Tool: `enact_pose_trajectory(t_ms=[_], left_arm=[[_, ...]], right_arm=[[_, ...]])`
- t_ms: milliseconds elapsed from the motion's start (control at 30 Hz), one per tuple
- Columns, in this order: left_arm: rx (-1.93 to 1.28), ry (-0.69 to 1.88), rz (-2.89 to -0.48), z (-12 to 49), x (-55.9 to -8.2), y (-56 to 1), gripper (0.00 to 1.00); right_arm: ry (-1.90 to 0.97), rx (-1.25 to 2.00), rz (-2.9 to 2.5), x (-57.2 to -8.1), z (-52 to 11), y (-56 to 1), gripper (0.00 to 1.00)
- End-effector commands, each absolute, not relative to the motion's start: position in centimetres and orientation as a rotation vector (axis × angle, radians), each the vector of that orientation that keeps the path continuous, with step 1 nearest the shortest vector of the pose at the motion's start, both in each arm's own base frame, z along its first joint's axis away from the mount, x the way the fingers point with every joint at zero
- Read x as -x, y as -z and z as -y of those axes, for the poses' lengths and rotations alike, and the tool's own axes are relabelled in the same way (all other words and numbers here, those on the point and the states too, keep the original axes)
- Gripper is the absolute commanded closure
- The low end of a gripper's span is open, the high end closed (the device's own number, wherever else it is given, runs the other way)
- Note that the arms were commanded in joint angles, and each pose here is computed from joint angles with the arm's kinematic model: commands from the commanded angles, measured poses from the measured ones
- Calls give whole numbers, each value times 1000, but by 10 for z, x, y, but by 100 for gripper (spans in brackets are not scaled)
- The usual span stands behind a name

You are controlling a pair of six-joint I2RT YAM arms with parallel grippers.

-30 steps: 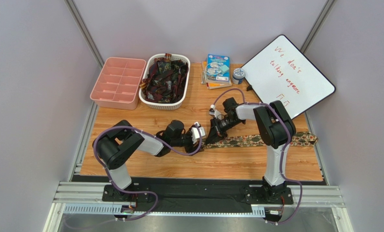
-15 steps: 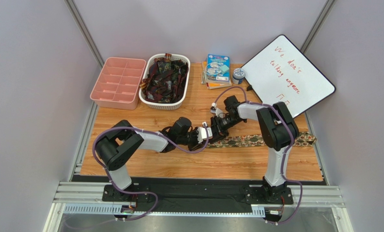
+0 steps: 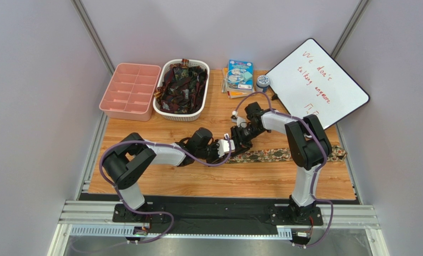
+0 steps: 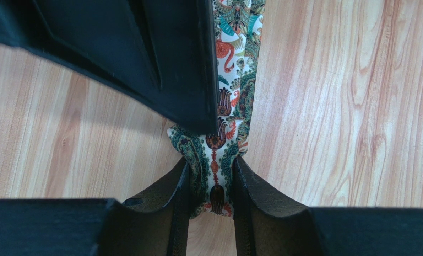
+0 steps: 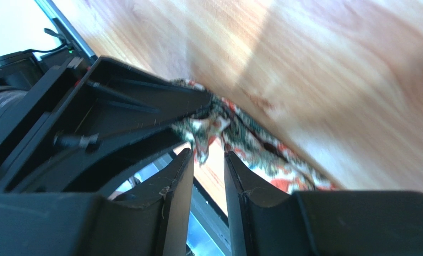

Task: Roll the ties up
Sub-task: Close the tie at the center of the board.

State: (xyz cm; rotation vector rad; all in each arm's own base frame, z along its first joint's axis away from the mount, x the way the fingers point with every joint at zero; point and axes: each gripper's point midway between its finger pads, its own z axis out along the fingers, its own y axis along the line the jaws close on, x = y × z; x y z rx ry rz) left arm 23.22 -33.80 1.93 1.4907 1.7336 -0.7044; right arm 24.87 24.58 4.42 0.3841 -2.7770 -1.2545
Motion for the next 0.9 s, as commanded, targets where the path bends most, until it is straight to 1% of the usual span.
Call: enact_pose_trajectory(t_ms=[0, 67, 100, 133, 167, 200, 233, 333, 400, 667, 867], left_arm=[[-1539, 658, -1834, 322, -226, 2, 71], [-1540, 660, -1836, 321, -225, 2, 69], [-1541, 658, -1841, 321, -225, 3, 68], [-1537, 658, -1847, 320, -225, 3, 66], [-1527, 655, -1853, 320, -226, 2, 65], [-1520, 658, -1858, 319, -226, 2, 62], [-1506, 660, -1860, 318, -228, -1, 55], [-1465, 681, -1866, 313, -230, -8, 42], [-1451, 699, -1848, 310, -229, -11, 36], [-1419, 746, -1783, 316, -228, -22, 36], [-1426, 777, -1706, 326, -231, -31, 45]], right_arm=[[1255, -412, 2803, -265, -257, -37, 69], [1234, -420, 2805, -265, -256, -31, 73], [1212, -428, 2805, -264, -255, -26, 81], [1199, -424, 2801, -262, -253, -21, 85], [1188, -436, 2802, -262, -252, -19, 93], [1154, -449, 2816, -262, -249, -13, 96], [1134, -455, 2818, -261, -247, -9, 99], [1073, -473, 2846, -262, -239, 0, 100], [1038, -486, 2856, -261, -236, 5, 100], [993, -495, 2862, -259, -231, 16, 100], [983, -495, 2851, -257, -231, 20, 100]])
